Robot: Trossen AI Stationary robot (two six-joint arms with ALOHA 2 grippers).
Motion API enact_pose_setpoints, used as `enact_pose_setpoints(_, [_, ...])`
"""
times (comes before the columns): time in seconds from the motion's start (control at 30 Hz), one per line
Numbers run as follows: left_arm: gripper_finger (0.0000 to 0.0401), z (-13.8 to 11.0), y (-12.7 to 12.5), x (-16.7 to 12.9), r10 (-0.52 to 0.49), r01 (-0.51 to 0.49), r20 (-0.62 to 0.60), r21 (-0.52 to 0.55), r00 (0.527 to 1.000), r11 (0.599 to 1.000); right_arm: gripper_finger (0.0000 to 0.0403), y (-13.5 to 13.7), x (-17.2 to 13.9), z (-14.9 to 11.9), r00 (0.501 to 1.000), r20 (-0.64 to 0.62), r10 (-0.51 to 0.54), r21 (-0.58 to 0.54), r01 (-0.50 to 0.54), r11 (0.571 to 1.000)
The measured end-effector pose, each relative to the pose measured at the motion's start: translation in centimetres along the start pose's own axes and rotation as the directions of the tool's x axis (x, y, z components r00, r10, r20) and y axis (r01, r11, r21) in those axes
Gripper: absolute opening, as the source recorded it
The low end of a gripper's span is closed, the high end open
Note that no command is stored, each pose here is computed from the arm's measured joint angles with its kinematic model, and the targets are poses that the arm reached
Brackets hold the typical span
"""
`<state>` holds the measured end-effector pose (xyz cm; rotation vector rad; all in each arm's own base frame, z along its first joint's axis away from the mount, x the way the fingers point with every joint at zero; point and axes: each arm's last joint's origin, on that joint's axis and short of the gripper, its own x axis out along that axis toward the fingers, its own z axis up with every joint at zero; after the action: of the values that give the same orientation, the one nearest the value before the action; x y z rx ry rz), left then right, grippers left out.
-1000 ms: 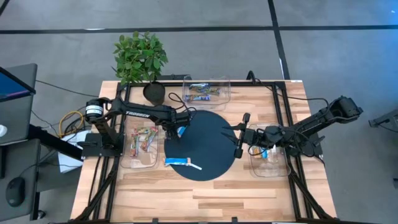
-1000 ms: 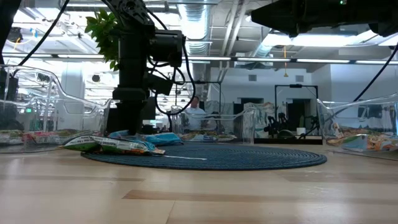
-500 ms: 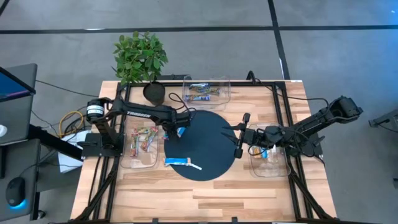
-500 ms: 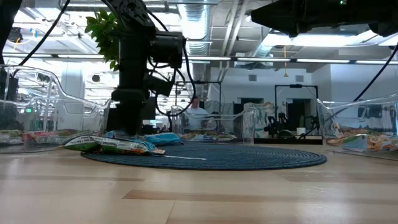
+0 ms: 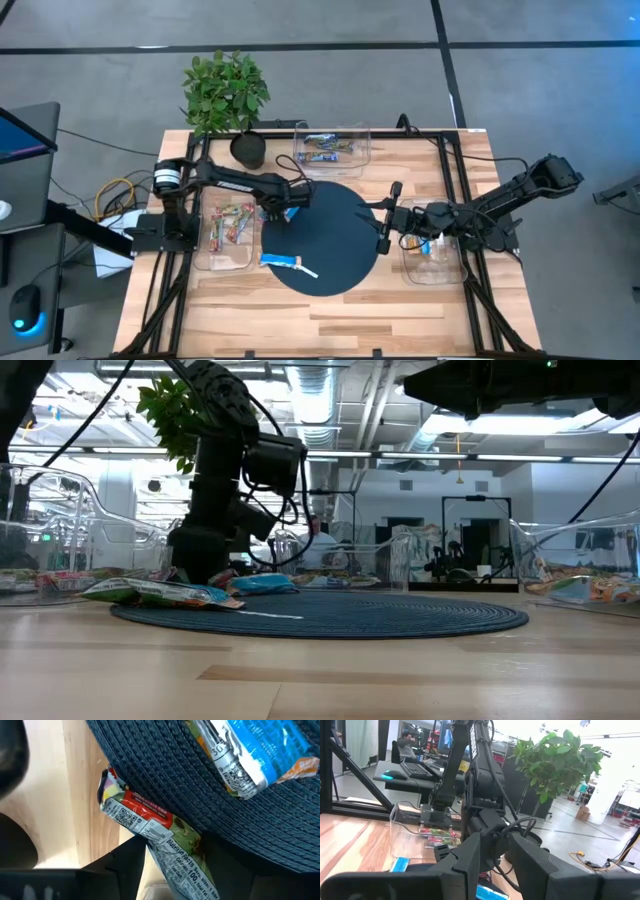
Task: Pick and place Granola Bars by type
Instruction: Put the red granola bar into the left transparent bin
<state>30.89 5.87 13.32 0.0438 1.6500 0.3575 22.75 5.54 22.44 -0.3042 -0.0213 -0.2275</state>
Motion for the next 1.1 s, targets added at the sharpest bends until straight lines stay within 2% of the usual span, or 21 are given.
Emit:
enact_pose_setpoints(0.2, [0.0156, 0.7, 0.3, -0.8, 0.021, -0.021, 0.02, -0.012, 1.0, 1.0, 0.0102, 0.0, 0.0, 0.0, 1.0, 0.0, 0.0, 0.0, 0.0, 1.0])
enact_pose_setpoints(0.6, [0.0012, 1.0, 0.4, -1.1, 0.047, -0.047, 0.042, -0.015, 0.998, 0.999, 0.0102, 0.0, 0.0, 0.0, 1.0, -0.002, 0.001, -0.002, -0.001, 1.0])
enact_pose_setpoints(0.83, [0.0008, 1.0, -0.1, -1.5, 0.093, -0.094, 0.035, 0.013, 0.995, 0.996, 0.0102, 0.0, 0.0, 0.0, 1.0, -0.002, 0.001, -0.002, -0.001, 1.0])
enact_pose_setpoints(1.1, [0.0002, 2.4, -1.4, -4.6, 0.117, -0.123, 0.119, 0.045, 0.986, 0.991, 0.0102, 0.0, 0.0, 0.0, 1.0, -0.002, 0.001, -0.002, -0.001, 1.0])
